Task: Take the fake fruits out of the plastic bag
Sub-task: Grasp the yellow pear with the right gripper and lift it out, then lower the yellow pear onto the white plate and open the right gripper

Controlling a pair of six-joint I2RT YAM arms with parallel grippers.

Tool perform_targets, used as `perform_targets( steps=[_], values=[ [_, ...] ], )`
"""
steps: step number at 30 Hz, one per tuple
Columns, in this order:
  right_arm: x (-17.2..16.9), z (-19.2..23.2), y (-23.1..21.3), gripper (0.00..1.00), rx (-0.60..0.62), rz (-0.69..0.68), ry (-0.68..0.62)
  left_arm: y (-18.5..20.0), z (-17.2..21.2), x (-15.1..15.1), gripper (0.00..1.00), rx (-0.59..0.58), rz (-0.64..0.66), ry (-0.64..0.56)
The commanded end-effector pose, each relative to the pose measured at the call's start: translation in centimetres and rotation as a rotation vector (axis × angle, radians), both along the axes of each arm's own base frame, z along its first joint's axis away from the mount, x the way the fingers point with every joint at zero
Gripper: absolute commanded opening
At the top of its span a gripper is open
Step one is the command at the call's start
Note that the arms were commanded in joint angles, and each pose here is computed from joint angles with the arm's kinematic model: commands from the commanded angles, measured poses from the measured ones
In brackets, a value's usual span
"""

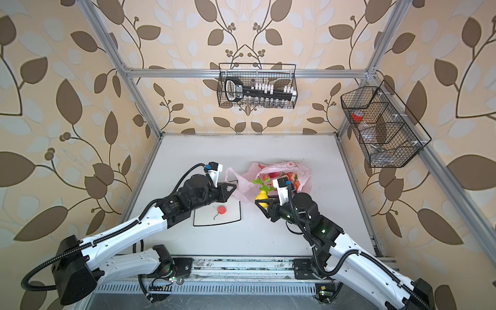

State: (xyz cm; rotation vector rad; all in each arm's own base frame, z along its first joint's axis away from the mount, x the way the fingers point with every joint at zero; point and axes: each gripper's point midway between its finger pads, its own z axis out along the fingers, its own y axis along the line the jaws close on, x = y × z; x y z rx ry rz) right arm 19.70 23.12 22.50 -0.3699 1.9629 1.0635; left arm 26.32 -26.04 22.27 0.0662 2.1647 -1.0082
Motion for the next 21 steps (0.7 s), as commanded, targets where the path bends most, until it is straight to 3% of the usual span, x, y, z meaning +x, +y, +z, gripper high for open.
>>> perform_targets(
  steps=[1, 6, 11, 16, 21],
  values=[
    [-2.7, 1.7, 2.6, 0.45, 0.027, 0.182, -0.065, -0.6, 2.5, 0.4, 0.0, -0.023, -0.06, -0.038],
    [-6.1, 1.7, 6.4, 0.45, -0.032, 0.329, -0.116, 0.8, 3.2, 1.2, 0.0, -0.003, -0.055, -0.052],
    [-7.1, -1.3, 9.0, 0.45, -0.119, 0.368, -0.082, 2.3, 4.0, 1.9, 0.0, -0.002, -0.033, -0.061],
    [-5.5, -5.1, 11.1, 0.45, -0.211, 0.287, -0.028, 2.6, 4.3, 1.8, 0.0, -0.009, -0.032, -0.067],
    [-2.1, -8.0, 12.6, 0.45, -0.292, 0.12, 0.031, 2.5, 4.4, 1.2, 0.0, -0.047, -0.041, -0.057]
  ],
)
